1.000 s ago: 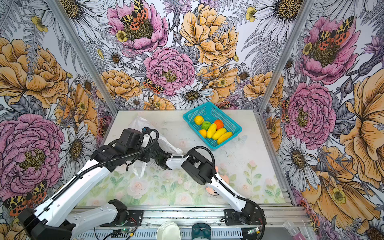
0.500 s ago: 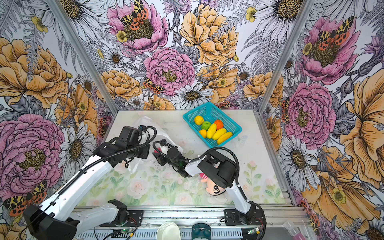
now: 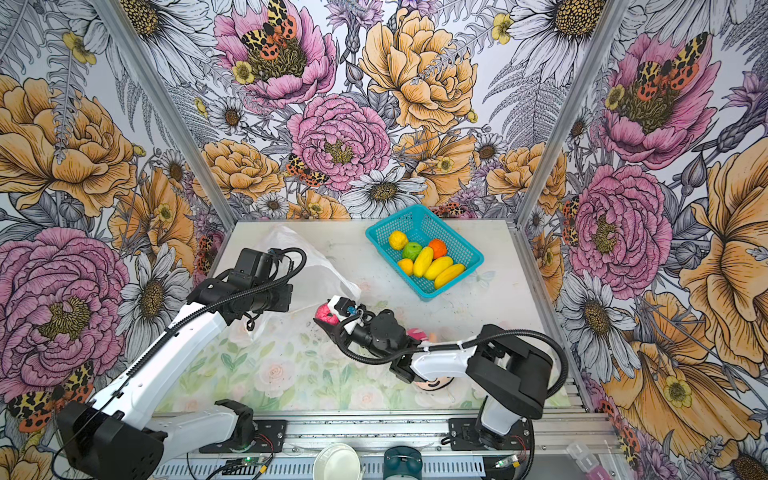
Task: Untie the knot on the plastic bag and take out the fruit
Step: 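Pull the pink fruit out of the bag with the right gripper, then lower the pink fruit into the teal basket and open the right gripper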
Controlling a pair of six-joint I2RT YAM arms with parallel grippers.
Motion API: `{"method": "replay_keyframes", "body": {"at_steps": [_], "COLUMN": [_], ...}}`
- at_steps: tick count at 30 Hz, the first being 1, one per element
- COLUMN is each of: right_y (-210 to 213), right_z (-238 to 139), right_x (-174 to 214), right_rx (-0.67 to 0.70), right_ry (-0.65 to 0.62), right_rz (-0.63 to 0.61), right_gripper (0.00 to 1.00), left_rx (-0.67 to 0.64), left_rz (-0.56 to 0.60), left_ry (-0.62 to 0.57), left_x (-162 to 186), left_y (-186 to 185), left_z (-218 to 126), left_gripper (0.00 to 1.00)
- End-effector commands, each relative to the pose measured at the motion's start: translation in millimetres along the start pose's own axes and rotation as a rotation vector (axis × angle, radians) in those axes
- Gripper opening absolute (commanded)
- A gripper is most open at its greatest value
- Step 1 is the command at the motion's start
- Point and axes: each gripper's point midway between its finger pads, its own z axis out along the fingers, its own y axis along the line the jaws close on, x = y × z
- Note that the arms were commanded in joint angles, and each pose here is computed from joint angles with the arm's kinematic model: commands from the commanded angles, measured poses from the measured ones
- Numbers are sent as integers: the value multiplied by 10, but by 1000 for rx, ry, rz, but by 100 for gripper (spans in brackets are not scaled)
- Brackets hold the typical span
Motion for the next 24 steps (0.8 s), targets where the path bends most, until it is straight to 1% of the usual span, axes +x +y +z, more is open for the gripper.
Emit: {"method": "replay_keyframes", "body": {"at_steps": [1,4,6,9,12,16,19,22,24], "right_y": [-373,-753,-1047,-1623,-2059,-2509,-2782,-3039,-3198], "right_z": [-261,-492,-598,-729,-828,-870,-832,-736,-660], "right_x": [-399,-530,-548,-409,-229,5,173,390,570], "right_rx": [159,271,348,523,630,684,724,761,779], "right_ry": [-85,-109,-95,25,120,200,272,370,441], "right_rz": [-3,45,83,143,201,280,298,310,330], "right_gripper": [29,29,29,29,29,29,29,29,27], "left_rx": [5,4,10,14,7,2,-3,-6,-6], "left_rz": [-30,-32,-32,-31,-31,-29,-28,-30,-29], "left_ry": [39,52,65,72,73,85,87,89,91], "left_x": [54,76,99,108,113,134,134,136,141], "left_y": [16,21,9,0,7,10,20,25,26], "left_z": [78,108,135,151,152,180,185,189,196], "left_gripper": [0,0,0,0,0,0,0,0,0]}}
